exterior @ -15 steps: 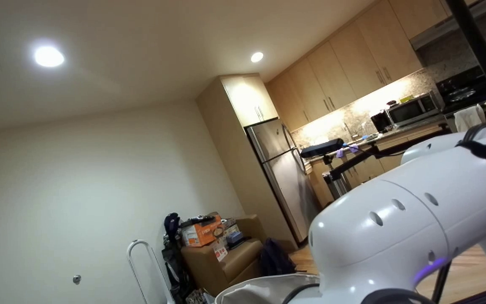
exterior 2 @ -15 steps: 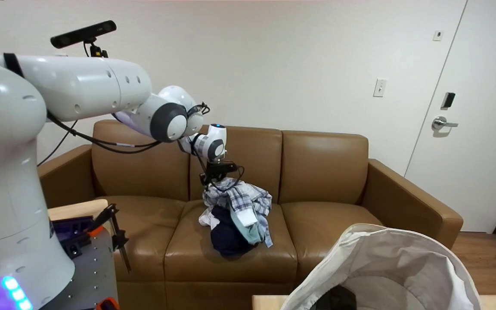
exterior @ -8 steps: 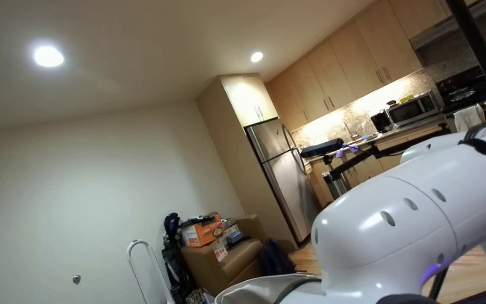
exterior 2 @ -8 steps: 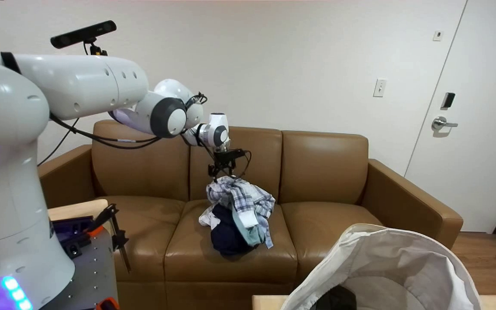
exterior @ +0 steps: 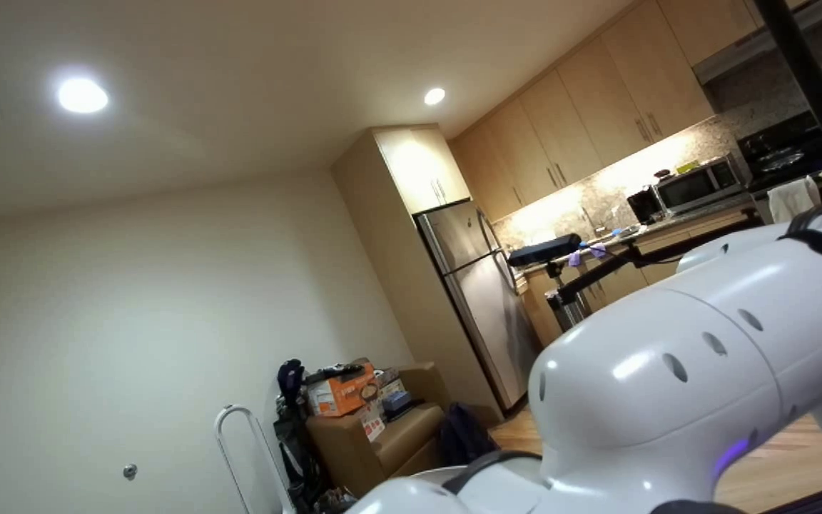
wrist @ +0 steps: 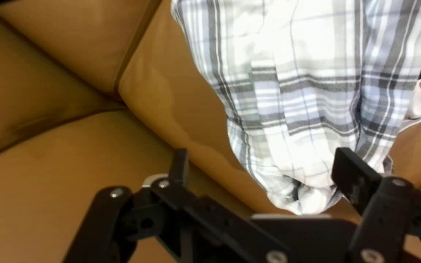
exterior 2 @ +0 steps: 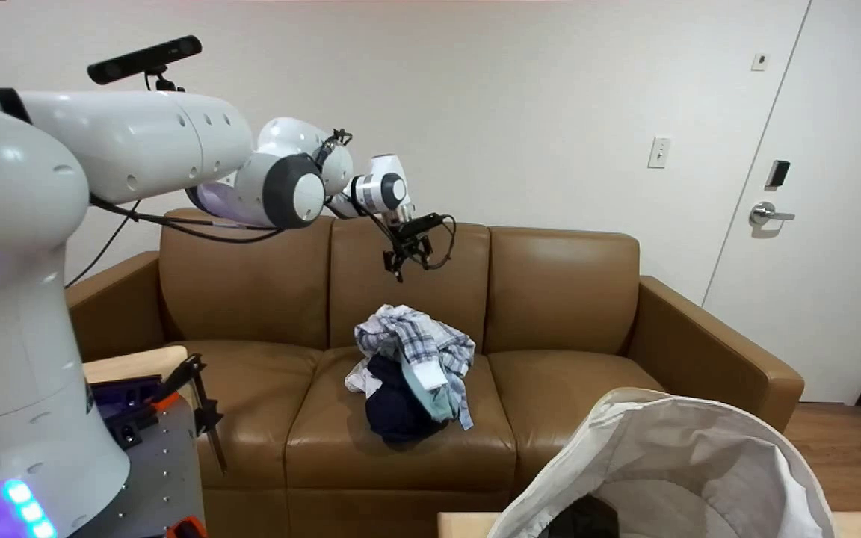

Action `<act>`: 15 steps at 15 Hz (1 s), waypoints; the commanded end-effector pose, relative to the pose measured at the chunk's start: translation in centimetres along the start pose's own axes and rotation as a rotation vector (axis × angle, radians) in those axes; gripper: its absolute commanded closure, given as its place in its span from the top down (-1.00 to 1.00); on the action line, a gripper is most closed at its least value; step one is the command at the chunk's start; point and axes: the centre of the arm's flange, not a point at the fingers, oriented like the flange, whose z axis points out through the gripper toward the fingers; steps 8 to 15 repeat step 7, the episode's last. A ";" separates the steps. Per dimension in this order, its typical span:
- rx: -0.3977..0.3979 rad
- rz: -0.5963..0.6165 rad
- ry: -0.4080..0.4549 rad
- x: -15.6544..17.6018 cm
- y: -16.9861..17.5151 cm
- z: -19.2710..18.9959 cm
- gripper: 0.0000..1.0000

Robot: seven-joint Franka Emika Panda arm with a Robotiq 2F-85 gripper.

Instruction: Remove the checkered item from the bag and put it on the couch

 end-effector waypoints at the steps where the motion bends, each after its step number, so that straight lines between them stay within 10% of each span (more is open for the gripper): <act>1: 0.009 0.068 -0.064 0.3 5.9 -4.1 1.00; 2: 0.001 0.037 -0.044 -1.5 1.7 -3.2 1.00; 15: 0.003 0.053 -0.053 -2.2 2.6 -5.0 1.00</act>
